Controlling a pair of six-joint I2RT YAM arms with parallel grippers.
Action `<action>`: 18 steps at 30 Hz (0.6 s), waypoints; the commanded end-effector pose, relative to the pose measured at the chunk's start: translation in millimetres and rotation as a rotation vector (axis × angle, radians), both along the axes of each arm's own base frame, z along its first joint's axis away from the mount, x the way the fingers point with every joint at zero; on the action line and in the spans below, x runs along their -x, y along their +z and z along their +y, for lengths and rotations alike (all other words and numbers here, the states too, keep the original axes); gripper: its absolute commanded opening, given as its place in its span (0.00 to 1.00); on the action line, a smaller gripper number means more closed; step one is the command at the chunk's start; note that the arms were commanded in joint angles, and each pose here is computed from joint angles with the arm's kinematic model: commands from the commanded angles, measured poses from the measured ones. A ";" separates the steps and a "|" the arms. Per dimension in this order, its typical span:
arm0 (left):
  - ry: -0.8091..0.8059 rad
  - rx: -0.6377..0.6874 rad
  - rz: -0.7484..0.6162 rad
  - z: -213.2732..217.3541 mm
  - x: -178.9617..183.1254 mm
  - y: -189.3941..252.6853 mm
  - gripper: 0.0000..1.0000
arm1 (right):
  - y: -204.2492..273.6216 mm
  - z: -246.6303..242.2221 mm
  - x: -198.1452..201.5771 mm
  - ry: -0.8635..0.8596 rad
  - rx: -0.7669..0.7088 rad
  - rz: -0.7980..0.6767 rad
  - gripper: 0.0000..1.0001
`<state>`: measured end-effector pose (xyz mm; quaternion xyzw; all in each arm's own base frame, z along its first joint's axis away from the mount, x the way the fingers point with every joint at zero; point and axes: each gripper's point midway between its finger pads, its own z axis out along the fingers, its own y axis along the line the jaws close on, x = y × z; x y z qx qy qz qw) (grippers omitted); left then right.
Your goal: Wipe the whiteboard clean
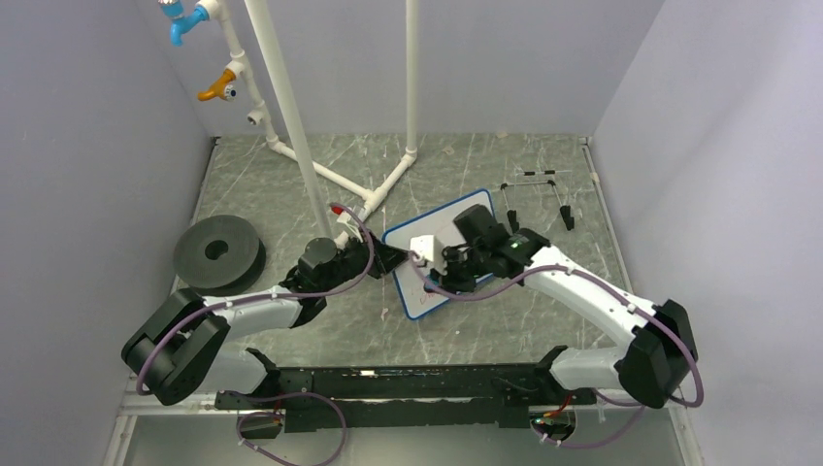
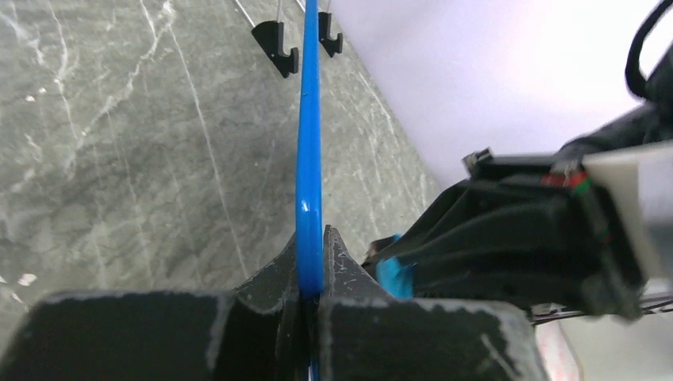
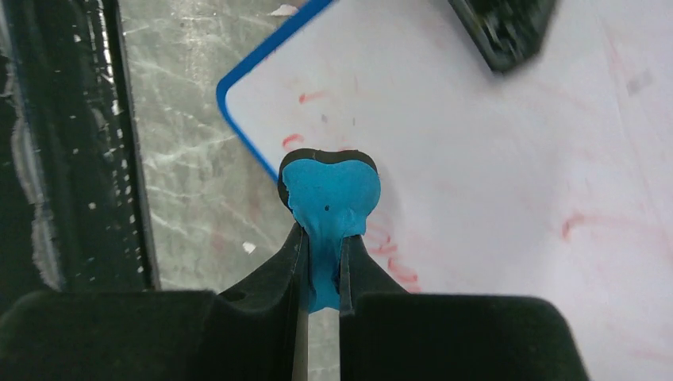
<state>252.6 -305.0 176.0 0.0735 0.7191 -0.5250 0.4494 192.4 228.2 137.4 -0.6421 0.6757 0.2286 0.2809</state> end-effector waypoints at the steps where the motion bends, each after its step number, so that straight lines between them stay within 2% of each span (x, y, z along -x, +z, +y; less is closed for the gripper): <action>1: -0.013 0.231 -0.027 -5.2 -0.1 67.9 0.00 | 9.5 22.6 -32.2 -0.034 0.032 -0.211 0.00; 6: -0.013 0.245 0.001 -7.1 -1.9 66.2 0.00 | 1.8 45.6 -27.3 0.026 0.047 -0.236 0.00; 12: 0.015 0.285 0.022 1.5 -5.9 66.4 0.00 | -28.1 40.2 19.0 0.223 0.104 -0.204 0.00; 18: -0.018 0.378 0.063 4.0 -6.4 70.1 0.00 | -48.2 20.0 19.1 0.211 0.168 -0.233 0.00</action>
